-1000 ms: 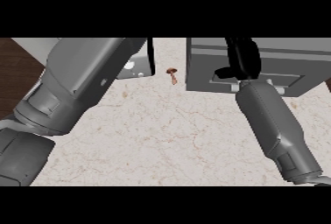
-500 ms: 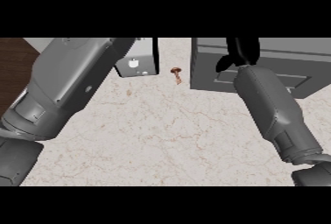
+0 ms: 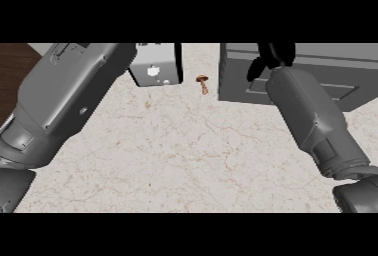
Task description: Pick up the can, place it into the drawer and close the drawer
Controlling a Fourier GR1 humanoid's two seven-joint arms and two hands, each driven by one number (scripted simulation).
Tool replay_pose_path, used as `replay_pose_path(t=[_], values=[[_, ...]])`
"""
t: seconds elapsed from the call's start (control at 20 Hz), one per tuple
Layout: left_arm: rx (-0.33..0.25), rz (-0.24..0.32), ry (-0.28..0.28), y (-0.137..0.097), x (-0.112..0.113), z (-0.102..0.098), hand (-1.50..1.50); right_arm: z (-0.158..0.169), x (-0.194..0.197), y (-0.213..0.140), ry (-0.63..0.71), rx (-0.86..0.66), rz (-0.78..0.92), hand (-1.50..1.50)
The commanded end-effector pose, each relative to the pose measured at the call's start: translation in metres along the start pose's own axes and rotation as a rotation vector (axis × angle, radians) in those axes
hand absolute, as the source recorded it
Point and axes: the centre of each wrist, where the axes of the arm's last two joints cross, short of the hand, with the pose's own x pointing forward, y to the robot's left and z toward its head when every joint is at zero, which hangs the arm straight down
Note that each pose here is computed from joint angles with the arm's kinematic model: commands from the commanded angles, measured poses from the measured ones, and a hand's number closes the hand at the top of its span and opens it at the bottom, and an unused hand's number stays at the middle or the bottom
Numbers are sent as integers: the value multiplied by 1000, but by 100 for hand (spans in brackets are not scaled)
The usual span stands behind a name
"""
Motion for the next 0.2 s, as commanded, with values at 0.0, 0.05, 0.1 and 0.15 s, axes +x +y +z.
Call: replay_pose_path(t=[0.0, 0.05, 0.1, 0.15], values=[[2, -3, -4, 19, -4, 2, -150, -36, 30, -35, -10, -141, -158, -150], [-4, 18, 8, 20, -5, 6, -150, -20, 20, -18, -9, -138, -149, -150], [4, -1, 6, 11, -6, 8, -150, -33, 30, -29, -17, -140, -164, -150], [-8, -4, -6, 15, 3, 10, -150, -22, 23, -17, 5, -134, -161, -150]])
